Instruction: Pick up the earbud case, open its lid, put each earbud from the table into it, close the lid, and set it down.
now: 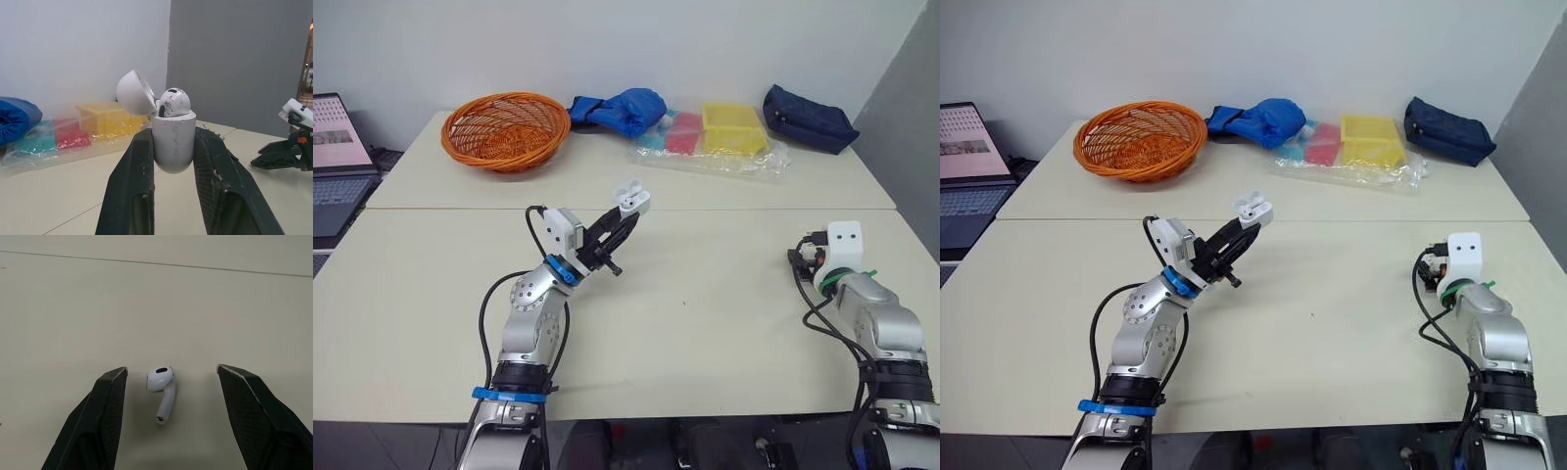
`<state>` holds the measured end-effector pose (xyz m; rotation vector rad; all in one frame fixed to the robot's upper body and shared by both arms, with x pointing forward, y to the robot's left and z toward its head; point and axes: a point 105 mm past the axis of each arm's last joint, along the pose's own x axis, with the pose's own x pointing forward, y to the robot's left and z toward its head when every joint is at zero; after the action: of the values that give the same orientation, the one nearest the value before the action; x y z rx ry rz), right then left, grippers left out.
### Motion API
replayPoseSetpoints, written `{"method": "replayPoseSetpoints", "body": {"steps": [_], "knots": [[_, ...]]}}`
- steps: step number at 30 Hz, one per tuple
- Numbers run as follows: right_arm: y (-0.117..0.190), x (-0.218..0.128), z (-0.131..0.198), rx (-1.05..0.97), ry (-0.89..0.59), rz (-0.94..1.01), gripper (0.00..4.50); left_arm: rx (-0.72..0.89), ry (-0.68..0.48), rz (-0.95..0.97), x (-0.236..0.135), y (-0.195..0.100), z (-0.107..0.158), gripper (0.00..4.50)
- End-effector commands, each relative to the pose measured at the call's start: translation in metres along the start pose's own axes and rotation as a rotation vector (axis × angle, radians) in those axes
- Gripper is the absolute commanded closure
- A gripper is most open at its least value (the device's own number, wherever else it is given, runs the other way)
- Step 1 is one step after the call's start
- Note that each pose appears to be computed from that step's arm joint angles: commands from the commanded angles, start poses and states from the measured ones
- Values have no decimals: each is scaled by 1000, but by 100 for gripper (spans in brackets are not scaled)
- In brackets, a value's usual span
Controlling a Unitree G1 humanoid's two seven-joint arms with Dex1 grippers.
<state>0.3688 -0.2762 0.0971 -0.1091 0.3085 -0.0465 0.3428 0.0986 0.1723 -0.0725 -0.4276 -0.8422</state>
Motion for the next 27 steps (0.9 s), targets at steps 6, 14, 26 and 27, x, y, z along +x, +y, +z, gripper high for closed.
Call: {"method": "replayPoseSetpoints", "body": {"steps": [6, 14, 26, 27], "knots": [[6, 13, 5, 44, -24, 15, 147, 40, -34, -14, 3, -2, 15, 377], [4, 11, -9, 60, 13, 9, 384, 44, -36, -17, 5, -3, 17, 377], [57, -33, 20, -93, -30, 490, 408, 35, -38, -36, 8, -7, 17, 377], [62, -40, 20, -115, -18, 542, 408, 35, -38, -36, 8, -7, 17, 377]]}}
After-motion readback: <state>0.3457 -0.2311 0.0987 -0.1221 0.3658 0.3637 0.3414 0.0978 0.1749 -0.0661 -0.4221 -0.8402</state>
